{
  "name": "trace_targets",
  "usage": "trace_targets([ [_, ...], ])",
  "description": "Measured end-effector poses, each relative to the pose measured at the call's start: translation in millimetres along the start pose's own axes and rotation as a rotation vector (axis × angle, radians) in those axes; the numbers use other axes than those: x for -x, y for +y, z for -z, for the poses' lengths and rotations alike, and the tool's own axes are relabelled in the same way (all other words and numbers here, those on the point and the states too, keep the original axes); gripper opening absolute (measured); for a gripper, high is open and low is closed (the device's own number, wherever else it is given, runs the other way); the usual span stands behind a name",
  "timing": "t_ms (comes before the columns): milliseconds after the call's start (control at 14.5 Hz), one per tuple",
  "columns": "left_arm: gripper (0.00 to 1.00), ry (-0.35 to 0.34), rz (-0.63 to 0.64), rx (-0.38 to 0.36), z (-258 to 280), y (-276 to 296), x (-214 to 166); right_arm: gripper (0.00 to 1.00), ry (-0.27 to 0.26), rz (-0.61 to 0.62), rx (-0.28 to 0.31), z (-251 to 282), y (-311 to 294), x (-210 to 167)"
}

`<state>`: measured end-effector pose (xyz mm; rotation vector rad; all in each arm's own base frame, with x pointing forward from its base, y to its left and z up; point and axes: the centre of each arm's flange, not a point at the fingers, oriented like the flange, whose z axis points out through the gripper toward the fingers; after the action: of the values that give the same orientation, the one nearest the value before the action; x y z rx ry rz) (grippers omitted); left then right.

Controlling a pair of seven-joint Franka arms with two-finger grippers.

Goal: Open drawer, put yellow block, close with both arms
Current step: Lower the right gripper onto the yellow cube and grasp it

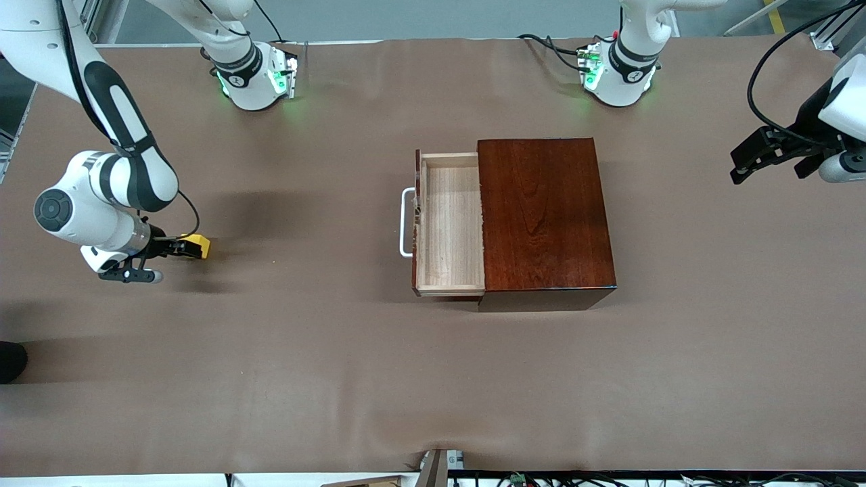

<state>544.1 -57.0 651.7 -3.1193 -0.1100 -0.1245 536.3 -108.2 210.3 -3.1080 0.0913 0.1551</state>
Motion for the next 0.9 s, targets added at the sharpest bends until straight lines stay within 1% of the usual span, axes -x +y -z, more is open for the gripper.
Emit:
trace_targets([
  [69, 1.00, 0.000, -0.001, 0.000, 0, 1, 0, 0.88, 0.000, 0.002, -0.001, -1, 5, 1],
  [138, 1.00, 0.000, -0.001, 0.001, 0, 1, 0, 0.84, -0.002, 0.003, -0.002, -2, 8, 3],
  [276, 1.00, 0.000, -0.001, 0.000, 0, 0, 0, 0.84, -0.006, 0.004, -0.003, -4, 7, 5],
  [414, 1.00, -0.015, 0.001, -0.002, -1, -1, 1, 0.84, -0.008, 0.004, -0.003, -6, 6, 6],
  [552, 1.00, -0.030, 0.004, -0.005, -3, -3, 3, 0.79, -0.013, 0.003, -0.005, -8, 6, 8],
  [621, 1.00, -0.031, 0.006, -0.005, -3, -4, 3, 0.72, -0.016, -0.002, -0.005, -10, 6, 9],
  [690, 1.00, -0.031, 0.006, -0.005, -3, -4, 3, 0.72, -0.019, -0.005, -0.006, -11, 6, 11],
  [760, 1.00, -0.031, 0.005, -0.005, -3, -4, 3, 0.68, -0.022, -0.008, -0.006, -12, 6, 12],
  [829, 1.00, -0.033, 0.003, -0.006, -4, -3, 2, 0.56, -0.022, -0.016, -0.006, -12, 6, 12],
  [898, 1.00, -0.036, 0.001, -0.006, -5, -2, 2, 0.56, -0.022, -0.024, -0.006, -12, 6, 12],
])
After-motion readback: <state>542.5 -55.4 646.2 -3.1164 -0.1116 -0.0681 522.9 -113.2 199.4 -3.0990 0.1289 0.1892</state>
